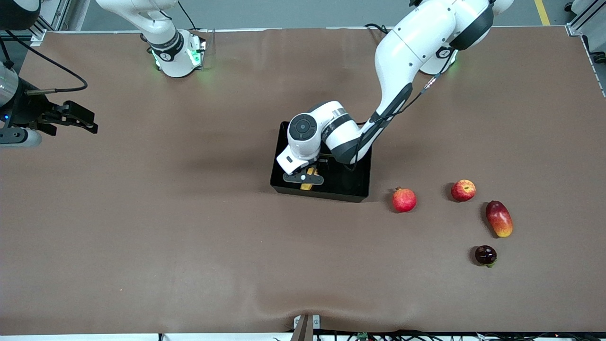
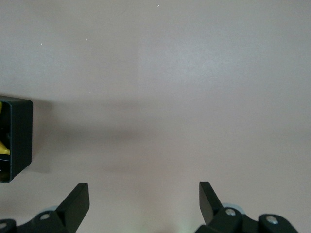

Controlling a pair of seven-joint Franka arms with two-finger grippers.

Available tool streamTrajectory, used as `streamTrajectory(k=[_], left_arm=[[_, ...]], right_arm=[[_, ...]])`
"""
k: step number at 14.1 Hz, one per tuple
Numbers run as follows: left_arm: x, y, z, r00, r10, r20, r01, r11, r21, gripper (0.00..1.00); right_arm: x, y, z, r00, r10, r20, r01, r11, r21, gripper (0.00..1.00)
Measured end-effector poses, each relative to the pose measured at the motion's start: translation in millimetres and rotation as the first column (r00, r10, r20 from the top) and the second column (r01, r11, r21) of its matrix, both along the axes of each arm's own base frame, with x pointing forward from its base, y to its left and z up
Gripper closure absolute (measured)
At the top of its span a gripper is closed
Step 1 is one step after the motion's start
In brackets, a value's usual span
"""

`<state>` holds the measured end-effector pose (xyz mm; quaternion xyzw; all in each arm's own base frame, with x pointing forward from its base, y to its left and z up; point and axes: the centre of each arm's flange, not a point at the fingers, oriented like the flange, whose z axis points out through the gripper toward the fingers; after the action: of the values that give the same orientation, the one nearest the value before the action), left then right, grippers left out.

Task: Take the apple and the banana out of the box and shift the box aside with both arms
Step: 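Lift the banana with the left gripper while the right gripper approaches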

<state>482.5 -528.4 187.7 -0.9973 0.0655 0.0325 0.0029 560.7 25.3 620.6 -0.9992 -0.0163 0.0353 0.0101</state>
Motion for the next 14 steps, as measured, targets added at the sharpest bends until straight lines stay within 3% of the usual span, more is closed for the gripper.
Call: streamTrajectory(k=[1, 5, 6, 14], left_arm=[[1, 1, -2, 1.0, 0.002, 0.0, -0.002, 1.0, 0.002, 0.14], [5, 2, 0, 1.0, 0.008, 0.007, -0.008, 1.0, 0.0, 0.58], [6, 2, 1, 1.0, 0.008, 0.009, -0.008, 1.0, -0.003, 0.63], [19, -1, 31, 0.998, 0.022, 0.05, -0.02, 0.999, -0.035, 0.63]], right_arm=[[0, 0, 0, 1.0, 0.0, 0.0, 0.0, 1.0, 0.0, 0.0], [0, 0, 0, 1.0, 0.0, 0.0, 0.0, 1.0, 0.0, 0.0], [0, 0, 0, 1.0, 0.0, 0.0, 0.0, 1.0, 0.0, 0.0], [17, 27, -22, 0.999, 0.044, 0.011, -0.044, 0.999, 0.003, 0.0]])
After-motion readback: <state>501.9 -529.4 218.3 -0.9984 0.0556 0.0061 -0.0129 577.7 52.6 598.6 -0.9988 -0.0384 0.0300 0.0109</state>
